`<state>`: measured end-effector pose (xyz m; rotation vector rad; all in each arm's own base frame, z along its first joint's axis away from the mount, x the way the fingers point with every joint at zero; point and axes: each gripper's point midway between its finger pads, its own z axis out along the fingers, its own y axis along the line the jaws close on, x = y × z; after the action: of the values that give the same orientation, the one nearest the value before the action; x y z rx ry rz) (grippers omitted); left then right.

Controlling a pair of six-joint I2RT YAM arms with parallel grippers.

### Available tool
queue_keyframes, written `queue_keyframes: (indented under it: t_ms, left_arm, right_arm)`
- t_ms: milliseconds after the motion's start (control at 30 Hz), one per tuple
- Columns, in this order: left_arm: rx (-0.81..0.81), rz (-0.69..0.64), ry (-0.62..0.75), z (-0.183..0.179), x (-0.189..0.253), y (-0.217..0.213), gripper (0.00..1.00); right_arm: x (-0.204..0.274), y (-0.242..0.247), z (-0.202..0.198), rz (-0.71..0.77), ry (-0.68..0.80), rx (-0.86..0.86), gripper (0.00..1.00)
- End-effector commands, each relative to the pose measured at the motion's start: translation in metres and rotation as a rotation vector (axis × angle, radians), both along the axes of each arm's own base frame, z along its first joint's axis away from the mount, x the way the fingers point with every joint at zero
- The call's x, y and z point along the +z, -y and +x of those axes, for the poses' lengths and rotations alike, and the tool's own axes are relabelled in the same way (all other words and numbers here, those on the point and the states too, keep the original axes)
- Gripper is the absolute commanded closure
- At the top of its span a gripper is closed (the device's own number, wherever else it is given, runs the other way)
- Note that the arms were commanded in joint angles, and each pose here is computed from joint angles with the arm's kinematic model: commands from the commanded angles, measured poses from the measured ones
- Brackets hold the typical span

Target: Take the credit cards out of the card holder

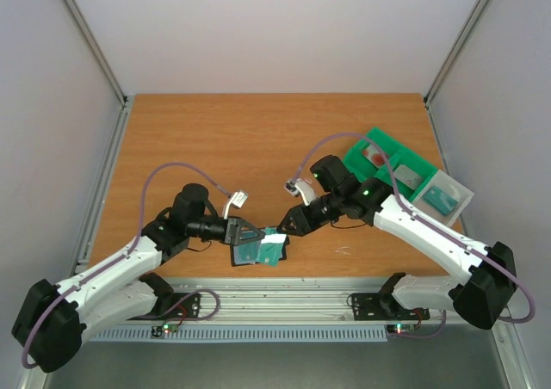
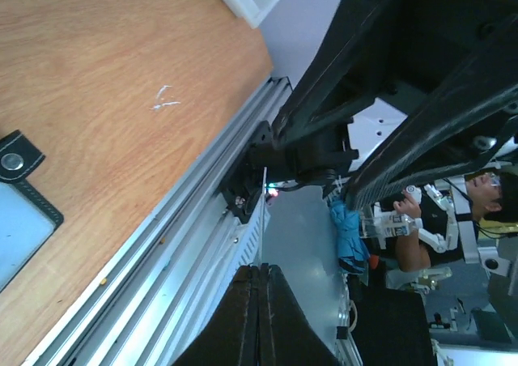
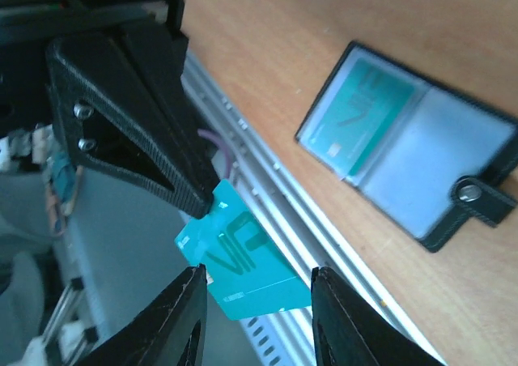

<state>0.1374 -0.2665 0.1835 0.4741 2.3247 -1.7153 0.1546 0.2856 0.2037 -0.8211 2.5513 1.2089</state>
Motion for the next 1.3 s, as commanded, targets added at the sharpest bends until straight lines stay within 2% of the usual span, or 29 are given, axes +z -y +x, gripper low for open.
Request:
queue_keyframes:
  t_ms: [0, 433, 933, 1267]
  left_arm:
    - [-0.055, -0.091, 0.048, -0.007, 0.018, 0.004, 1.0]
    - [-0.074, -0.138, 0.05, -0.012, 0.033, 0.006, 1.0]
    - [-0.1, -0.134, 0.043, -0.017, 0.03, 0.007, 1.0]
    - [-0.107, -0.137, 0.051, -0.02, 0.03, 0.007, 0.99]
  right_arm:
    - [0.014, -0.008, -0.026, 0.092, -0.098, 0.143, 0.64]
    - [0.011, -0.007, -0.018, 0.053, -0.083, 0.123, 0.6]
    - [0.025, -0.004, -0.024, 0.046, -0.081, 0.148, 0.63]
    - [0.01, -0.002, -0.02, -0.011, -0.098, 0.145, 0.62]
